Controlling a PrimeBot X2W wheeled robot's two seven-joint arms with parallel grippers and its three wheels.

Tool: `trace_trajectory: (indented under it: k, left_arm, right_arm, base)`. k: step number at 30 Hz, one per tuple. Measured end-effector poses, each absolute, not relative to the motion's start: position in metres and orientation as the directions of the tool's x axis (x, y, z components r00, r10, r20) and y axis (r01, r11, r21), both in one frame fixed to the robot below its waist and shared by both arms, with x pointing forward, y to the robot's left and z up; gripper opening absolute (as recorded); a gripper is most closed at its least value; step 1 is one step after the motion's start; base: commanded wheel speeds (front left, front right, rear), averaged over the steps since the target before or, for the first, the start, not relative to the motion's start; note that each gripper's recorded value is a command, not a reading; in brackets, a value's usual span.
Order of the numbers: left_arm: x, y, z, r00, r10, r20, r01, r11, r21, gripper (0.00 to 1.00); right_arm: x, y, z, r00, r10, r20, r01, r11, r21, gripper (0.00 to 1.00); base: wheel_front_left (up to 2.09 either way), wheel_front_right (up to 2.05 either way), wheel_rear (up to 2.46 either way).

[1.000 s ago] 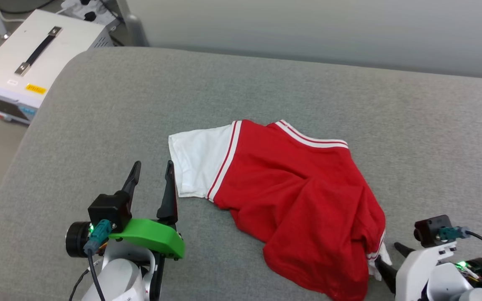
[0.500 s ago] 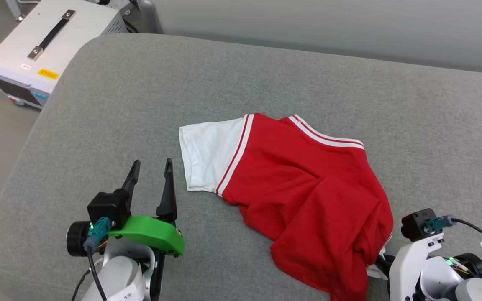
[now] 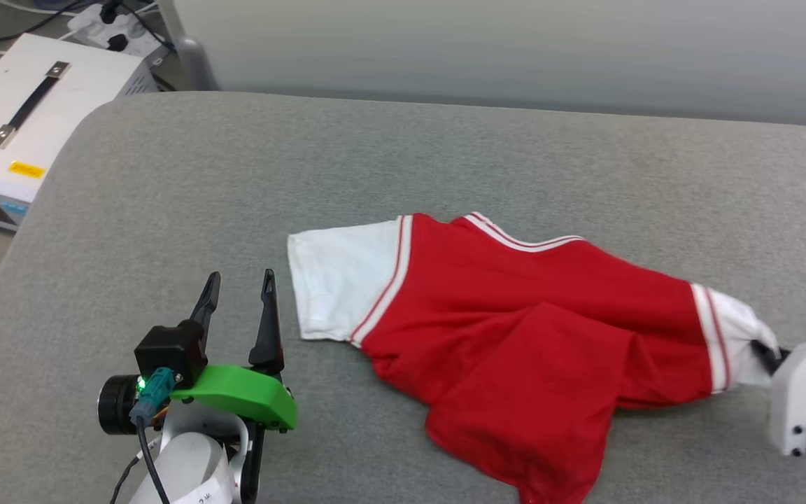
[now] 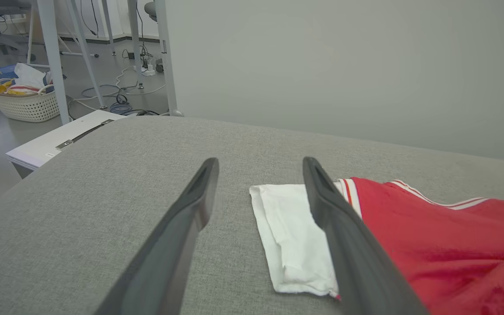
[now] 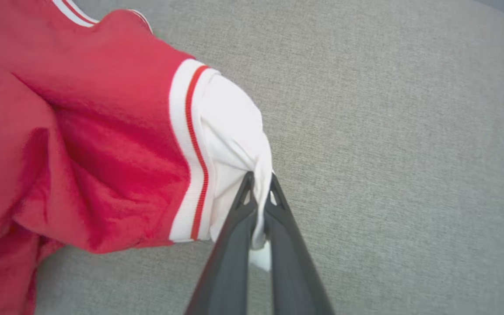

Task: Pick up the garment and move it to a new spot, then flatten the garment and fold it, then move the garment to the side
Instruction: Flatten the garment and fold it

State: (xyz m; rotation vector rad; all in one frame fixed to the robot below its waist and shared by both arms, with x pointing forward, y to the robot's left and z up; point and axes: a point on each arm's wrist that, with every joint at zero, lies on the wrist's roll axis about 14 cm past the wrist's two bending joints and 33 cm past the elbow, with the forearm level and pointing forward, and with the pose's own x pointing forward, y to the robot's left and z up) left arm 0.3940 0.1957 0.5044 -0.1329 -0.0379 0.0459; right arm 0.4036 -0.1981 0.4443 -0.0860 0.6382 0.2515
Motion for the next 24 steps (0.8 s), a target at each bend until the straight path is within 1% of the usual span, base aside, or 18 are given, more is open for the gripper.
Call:
trace_trajectory:
  k: [2,5,10,11,12,15,19,22,24]
  left_arm:
    - [0.397,0.191,0.504,0.999,0.034,0.035,-0.029,0.991,-0.133,1.00]
    - [0.401,0.186,0.500,1.000,0.019,0.025,-0.015,0.991,-0.132,1.00]
    - [0.406,0.183,0.486,1.000,0.007,-0.013,-0.009,0.992,-0.128,1.00]
    - [0.407,0.182,0.483,1.000,0.003,-0.020,-0.006,0.992,-0.127,1.00]
    - [0.408,0.181,0.482,1.000,0.000,-0.025,-0.003,0.992,-0.127,1.00]
    - [0.410,0.181,0.480,1.000,-0.004,-0.029,0.000,0.992,-0.122,1.00]
    - [0.408,0.183,0.483,1.000,-0.003,-0.024,0.000,0.993,-0.115,1.00]
    - [0.405,0.186,0.488,1.000,-0.001,-0.013,-0.001,0.994,-0.111,1.00]
    - [0.403,0.187,0.491,1.000,0.000,-0.007,-0.001,0.994,-0.109,1.00]
  right_arm:
    - [0.403,-0.219,0.445,0.783,0.155,-0.602,-0.209,0.978,-0.020,0.00]
    - [0.399,-0.243,0.435,0.775,0.095,-0.625,-0.142,0.990,-0.024,0.00]
    - [0.389,-0.252,0.402,0.742,0.071,-0.667,-0.072,0.997,0.026,0.00]
    - [0.388,-0.253,0.397,0.745,0.068,-0.663,-0.064,0.997,0.031,0.20]
    - [0.388,-0.254,0.395,0.751,0.066,-0.657,-0.055,0.998,0.038,1.00]
    - [0.389,-0.254,0.393,0.775,0.061,-0.629,-0.044,0.998,0.042,1.00]
    - [0.397,-0.253,0.409,0.849,0.049,-0.526,-0.032,0.999,0.041,1.00]
    - [0.405,-0.251,0.433,0.920,0.037,-0.391,-0.020,0.999,0.046,1.00]
    - [0.409,-0.249,0.455,0.962,0.026,-0.272,-0.013,0.999,0.049,1.00]
  base:
    - [0.00,0.00,0.00]
    - [0.00,0.00,0.00]
    - [0.00,0.00,0.00]
    - [0.00,0.00,0.00]
    - [0.00,0.00,0.00]
    - [0.00,0.00,0.00]
    - [0.00,0.00,0.00]
    - [0.00,0.00,0.00]
    - [0.00,0.00,0.00]
